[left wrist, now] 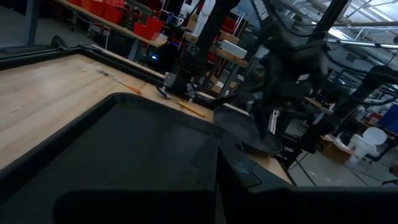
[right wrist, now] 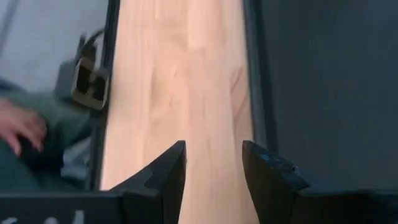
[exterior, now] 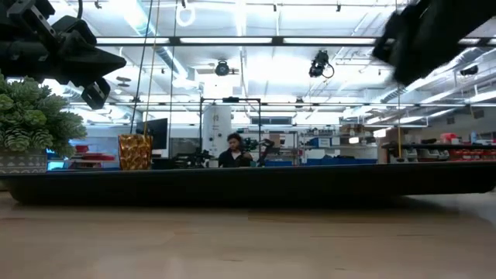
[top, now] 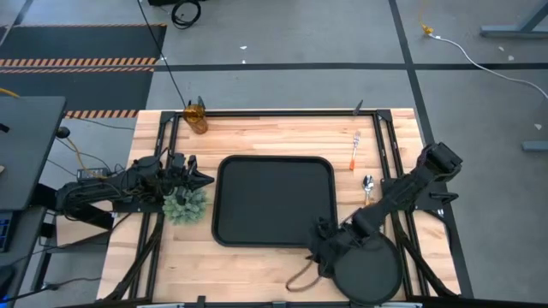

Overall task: Pick and place plate/cup/fork/spoon on tray
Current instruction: Put the black plate on the black serving tray

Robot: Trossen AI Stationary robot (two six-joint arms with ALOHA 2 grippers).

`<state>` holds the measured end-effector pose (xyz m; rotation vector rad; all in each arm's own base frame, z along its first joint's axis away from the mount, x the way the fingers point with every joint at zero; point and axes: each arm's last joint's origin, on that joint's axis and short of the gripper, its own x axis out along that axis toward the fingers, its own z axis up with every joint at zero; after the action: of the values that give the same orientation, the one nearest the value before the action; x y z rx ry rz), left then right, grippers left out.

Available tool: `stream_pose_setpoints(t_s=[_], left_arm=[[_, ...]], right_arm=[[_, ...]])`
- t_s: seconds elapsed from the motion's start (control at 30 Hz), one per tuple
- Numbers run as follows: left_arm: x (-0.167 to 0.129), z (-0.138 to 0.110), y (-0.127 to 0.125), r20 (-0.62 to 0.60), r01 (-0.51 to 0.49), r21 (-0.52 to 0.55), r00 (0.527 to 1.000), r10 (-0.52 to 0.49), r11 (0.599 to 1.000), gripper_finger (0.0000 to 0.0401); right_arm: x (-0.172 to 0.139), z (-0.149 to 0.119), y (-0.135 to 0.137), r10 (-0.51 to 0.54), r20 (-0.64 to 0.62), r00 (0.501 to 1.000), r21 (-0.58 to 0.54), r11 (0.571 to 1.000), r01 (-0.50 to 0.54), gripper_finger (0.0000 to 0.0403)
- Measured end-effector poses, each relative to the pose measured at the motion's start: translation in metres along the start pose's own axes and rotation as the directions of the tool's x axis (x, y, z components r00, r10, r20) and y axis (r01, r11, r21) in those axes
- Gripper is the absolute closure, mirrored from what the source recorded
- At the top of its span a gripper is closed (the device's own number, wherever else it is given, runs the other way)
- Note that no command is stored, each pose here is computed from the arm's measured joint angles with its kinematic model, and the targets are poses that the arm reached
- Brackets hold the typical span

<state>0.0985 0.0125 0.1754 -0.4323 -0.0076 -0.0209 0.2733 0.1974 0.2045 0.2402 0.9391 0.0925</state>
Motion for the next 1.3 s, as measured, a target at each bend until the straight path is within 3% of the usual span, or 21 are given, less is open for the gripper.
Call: stream_pose_setpoints(t_s=[0.13,0.27,0.43,0.53,0.67,0.8,0.9,1.0,1.13,1.23,1.3], left_arm=[[0.000,0.000,0.000,0.002,0.001,0.000,1.000,-0.001,1.000,0.0390],[0.000,0.000,0.000,0.000,0.000,0.000,1.000,0.000,1.000,0.0390],[0.000,0.000,0.000,-0.004,-0.002,-0.001,1.000,0.002,1.000,0.0390],[0.000,0.000,0.000,-0.002,-0.002,-0.001,1.000,0.002,1.000,0.0390],[0.000,0.000,0.000,0.000,0.000,0.000,1.000,0.000,1.000,0.0390],[0.000,0.000,0.000,0.001,0.000,0.000,1.000,0.000,1.000,0.0390],[0.000,0.000,0.000,0.002,0.000,0.000,1.000,0.000,1.000,0.0390],[0.000,0.000,0.000,0.001,0.000,0.000,1.000,0.000,1.000,0.0390],[0.000,0.000,0.000,0.002,0.000,0.000,1.000,0.000,1.000,0.0390],[0.000,0.000,0.000,0.002,0.000,0.000,1.000,0.000,1.000,0.0390],[0.000,0.000,0.000,0.001,0.000,0.000,1.000,0.000,1.000,0.0390]], right_arm=[[-0.025,-0.010,0.028,-0.059,-0.111,0.992,0.025,0.998,0.062,0.0240],[-0.038,-0.034,0.051,-0.057,-0.168,0.984,0.176,0.981,0.087,0.0240],[-0.045,-0.063,0.069,-0.057,-0.211,0.976,0.379,0.916,0.136,0.0240],[-0.035,-0.078,0.076,-0.080,-0.262,0.962,0.422,0.886,0.189,0.0240],[-0.008,-0.083,0.089,-0.077,-0.367,0.927,0.406,0.883,0.234,0.0243],[0.011,-0.069,0.115,-0.067,-0.414,0.908,0.355,0.907,0.229,0.0243],[0.014,-0.056,0.134,-0.120,-0.430,0.895,0.306,0.913,0.269,0.0243],[0.016,-0.050,0.142,-0.230,-0.447,0.865,0.269,0.887,0.375,0.0243],[0.026,-0.056,0.140,-0.366,-0.512,0.777,0.222,0.818,0.531,0.0243],[0.039,-0.065,0.138,-0.360,-0.583,0.728,0.206,0.801,0.562,0.0243],[0.046,-0.068,0.139,-0.327,-0.622,0.712,0.199,0.813,0.547,0.0243]])
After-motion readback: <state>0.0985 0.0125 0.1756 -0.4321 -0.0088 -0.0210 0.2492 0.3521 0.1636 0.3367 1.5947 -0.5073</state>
